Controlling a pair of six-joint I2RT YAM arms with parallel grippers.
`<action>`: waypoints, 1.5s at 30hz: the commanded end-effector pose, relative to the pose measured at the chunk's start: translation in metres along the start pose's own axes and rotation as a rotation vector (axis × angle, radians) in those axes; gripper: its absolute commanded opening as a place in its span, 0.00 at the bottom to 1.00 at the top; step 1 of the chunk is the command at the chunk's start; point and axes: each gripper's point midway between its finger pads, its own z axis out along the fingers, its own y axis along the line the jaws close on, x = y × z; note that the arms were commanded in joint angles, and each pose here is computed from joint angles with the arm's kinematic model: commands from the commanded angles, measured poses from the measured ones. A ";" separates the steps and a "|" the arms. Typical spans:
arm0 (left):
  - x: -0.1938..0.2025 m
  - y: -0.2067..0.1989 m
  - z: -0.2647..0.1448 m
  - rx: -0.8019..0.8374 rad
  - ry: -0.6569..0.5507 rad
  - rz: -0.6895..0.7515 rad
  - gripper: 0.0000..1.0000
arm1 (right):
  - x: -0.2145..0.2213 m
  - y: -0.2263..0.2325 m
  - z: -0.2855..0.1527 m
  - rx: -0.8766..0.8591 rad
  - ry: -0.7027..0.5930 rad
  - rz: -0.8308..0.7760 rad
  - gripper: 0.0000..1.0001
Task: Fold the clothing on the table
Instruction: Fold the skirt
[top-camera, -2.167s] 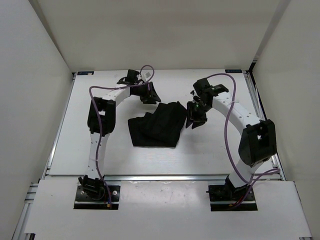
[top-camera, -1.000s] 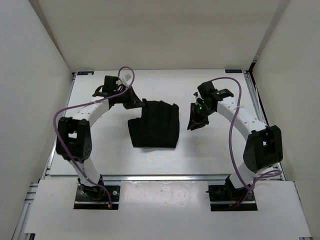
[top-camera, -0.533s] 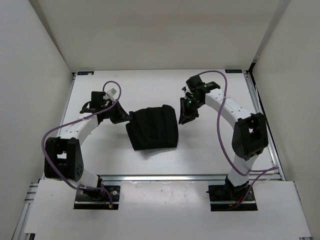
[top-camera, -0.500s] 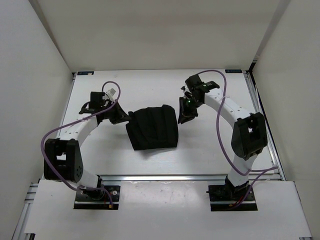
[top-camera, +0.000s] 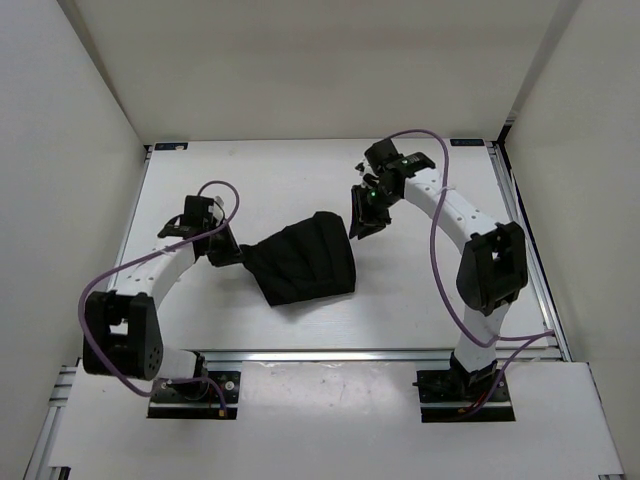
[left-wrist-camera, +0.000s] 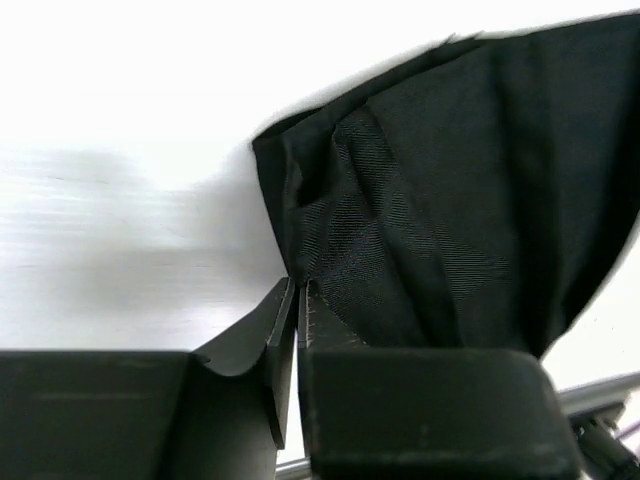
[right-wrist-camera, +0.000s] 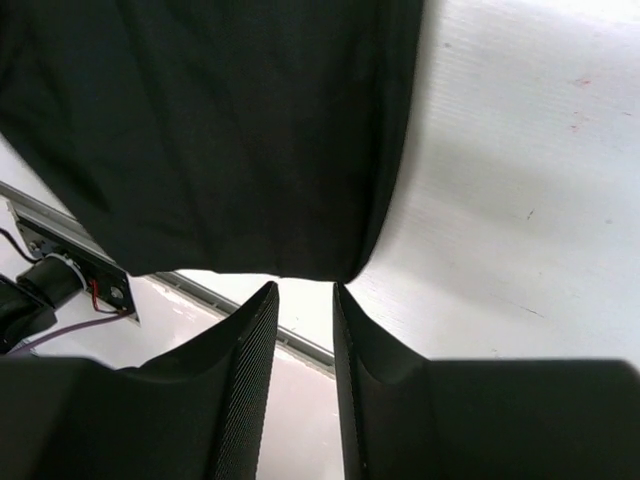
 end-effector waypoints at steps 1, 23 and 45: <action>-0.036 -0.004 -0.040 -0.057 -0.148 0.053 0.17 | -0.011 0.001 -0.013 -0.022 -0.038 -0.001 0.34; 0.004 -0.137 -0.042 0.796 0.073 -0.229 0.00 | -0.018 0.005 -0.010 -0.141 -0.032 0.018 0.33; 0.124 0.024 0.036 0.010 0.125 -0.100 0.00 | 0.016 -0.024 -0.023 -0.050 -0.035 0.077 0.32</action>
